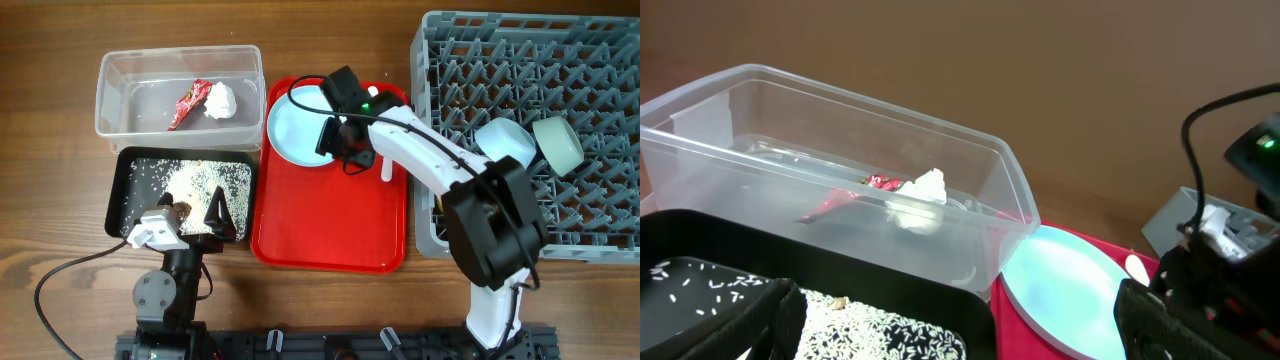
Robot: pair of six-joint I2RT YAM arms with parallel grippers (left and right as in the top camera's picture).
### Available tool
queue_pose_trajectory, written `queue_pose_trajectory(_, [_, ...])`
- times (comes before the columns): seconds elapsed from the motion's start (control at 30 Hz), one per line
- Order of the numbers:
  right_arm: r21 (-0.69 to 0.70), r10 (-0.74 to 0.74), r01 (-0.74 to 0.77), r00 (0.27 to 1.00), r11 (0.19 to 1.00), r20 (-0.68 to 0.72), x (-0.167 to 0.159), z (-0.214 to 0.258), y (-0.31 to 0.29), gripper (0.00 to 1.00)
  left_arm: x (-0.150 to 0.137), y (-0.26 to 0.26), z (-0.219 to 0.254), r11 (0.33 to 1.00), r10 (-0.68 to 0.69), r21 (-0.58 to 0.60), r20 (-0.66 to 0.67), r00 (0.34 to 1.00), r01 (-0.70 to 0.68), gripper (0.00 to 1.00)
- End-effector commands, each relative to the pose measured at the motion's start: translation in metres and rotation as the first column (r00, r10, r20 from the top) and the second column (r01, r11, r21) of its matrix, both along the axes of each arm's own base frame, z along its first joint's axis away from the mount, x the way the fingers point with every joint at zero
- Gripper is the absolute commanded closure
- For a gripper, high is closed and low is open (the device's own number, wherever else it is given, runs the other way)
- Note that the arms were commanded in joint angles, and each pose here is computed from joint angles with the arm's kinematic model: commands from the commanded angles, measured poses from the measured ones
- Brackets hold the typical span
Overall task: Sort waste into correct bins and load items into the dishwasher rack
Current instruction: 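Grasp the light blue plate edge with the right gripper and lift, then place the plate upright in the rack and release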
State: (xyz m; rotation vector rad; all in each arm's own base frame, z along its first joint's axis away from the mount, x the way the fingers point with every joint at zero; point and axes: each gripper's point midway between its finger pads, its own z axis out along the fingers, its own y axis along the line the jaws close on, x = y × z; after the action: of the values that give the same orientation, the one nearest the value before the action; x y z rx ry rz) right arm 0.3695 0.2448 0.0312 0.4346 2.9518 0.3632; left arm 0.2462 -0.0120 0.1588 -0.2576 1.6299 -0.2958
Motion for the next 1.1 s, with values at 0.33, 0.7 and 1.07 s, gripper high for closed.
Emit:
queue_pose_trajectory(0.33, [-0.133, -0.119, 0.104, 0.987, 0.986, -0.108, -0.018, -0.045, -0.018, 0.88, 0.000, 0.001, -0.001, 1.000, 0.003, 0.016, 0.003, 1.000, -0.003, 0.00])
queue_pose_trajectory(0.7, [-0.247, 0.252, -0.186, 0.929, 0.951, 0.270, 0.010, 0.094, -0.039, 0.96, 0.000, 0.001, -0.001, 1.000, 0.003, 0.016, 0.003, 1.000, -0.003, 0.00])
queue_pose_trajectory(1.07, [-0.715, 0.201, 0.399, 0.778, 0.574, 0.595, 0.000, 0.308, -0.271, 0.96, 0.000, 0.001, -0.001, 1.000, 0.003, 0.016, 0.003, 1.000, -0.003, 0.00])
